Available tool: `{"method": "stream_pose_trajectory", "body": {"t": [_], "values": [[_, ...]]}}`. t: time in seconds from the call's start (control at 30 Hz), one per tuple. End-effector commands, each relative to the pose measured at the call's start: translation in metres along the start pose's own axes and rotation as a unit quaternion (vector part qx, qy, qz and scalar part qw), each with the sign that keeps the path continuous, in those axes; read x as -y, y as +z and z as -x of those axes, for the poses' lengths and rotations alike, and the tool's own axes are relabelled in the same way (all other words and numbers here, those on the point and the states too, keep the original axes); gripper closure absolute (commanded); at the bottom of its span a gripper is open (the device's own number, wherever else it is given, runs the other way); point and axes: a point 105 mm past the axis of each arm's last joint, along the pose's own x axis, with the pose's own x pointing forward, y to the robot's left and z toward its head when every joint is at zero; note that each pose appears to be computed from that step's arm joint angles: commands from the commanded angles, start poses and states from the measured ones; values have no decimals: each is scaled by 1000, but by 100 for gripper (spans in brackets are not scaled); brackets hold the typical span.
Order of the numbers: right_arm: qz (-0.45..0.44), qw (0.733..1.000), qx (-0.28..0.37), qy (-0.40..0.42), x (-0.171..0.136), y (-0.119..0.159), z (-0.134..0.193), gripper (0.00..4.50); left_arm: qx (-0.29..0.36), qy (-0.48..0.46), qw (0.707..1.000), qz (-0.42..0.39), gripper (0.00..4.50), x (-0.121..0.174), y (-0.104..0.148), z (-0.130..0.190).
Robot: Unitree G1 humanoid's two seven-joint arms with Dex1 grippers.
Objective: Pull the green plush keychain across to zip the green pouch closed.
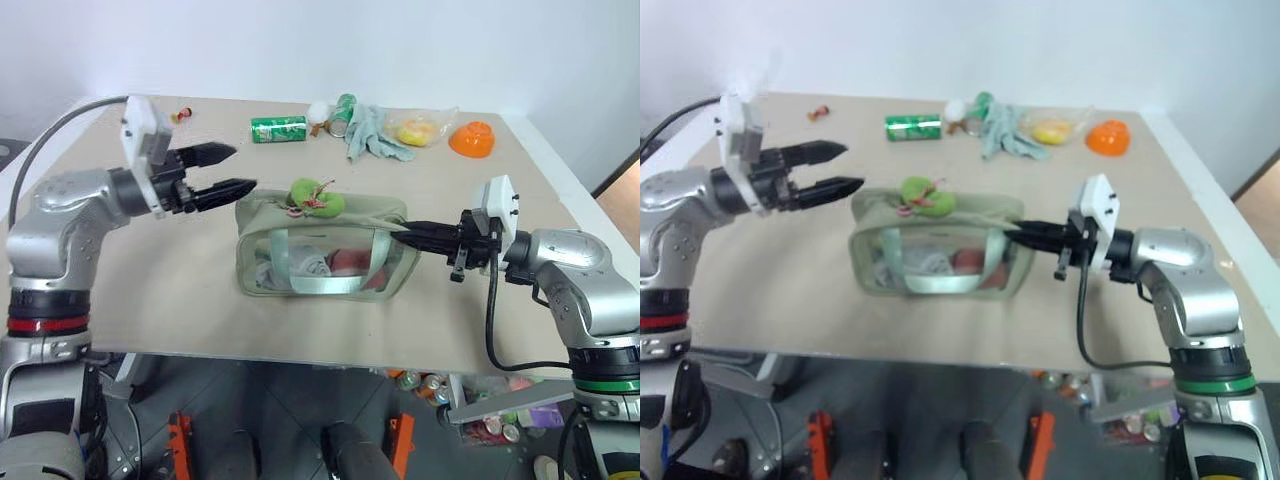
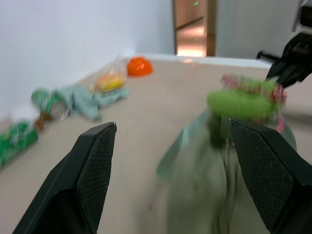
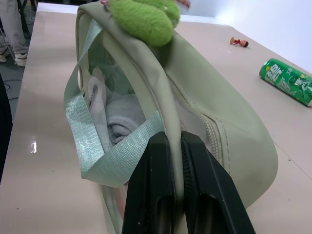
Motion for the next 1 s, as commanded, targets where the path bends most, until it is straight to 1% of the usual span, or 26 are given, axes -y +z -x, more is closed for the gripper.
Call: {"method": "stream_pose_trajectory", "body": {"t": [0.03, 0.13, 0.2, 0.27, 0.37, 0.7, 0.8, 0.97, 1.0], "values": [[15, 1000, 4, -3, 4, 6, 1, 450, 7, 4, 1000, -8, 70, 12, 8, 19], [15, 1000, 4, -2, 5, 5, 1, 450, 5, 0, 1000, 10, 70, 30, 2, 23], [14, 1000, 5, -1, 5, 4, -1, 450, 2, -13, 1000, 28, 70, 50, -8, 17], [14, 1000, 5, 1, 5, 4, -2, 450, -6, -18, 999, 32, 70, 60, -15, 13], [14, 1000, 5, 5, 4, 3, -3, 450, -5, -10, 999, 35, 70, 60, -16, 9], [14, 1000, 4, 3, 4, 4, -1, 450, -20, 4, 999, 40, 70, 58, -41, -4], [7, 1000, 6, 2, 4, 5, 0, 450, -23, 3, 999, 31, 149, 58, -45, -8], [-1, 1000, 6, 3, 3, 6, 2, 450, -22, 0, 999, 27, 317, 58, -47, -11], [-3, 1000, 6, 2, 3, 7, 3, 450, -23, -1, 999, 26, 357, 57, -48, -11]]}}
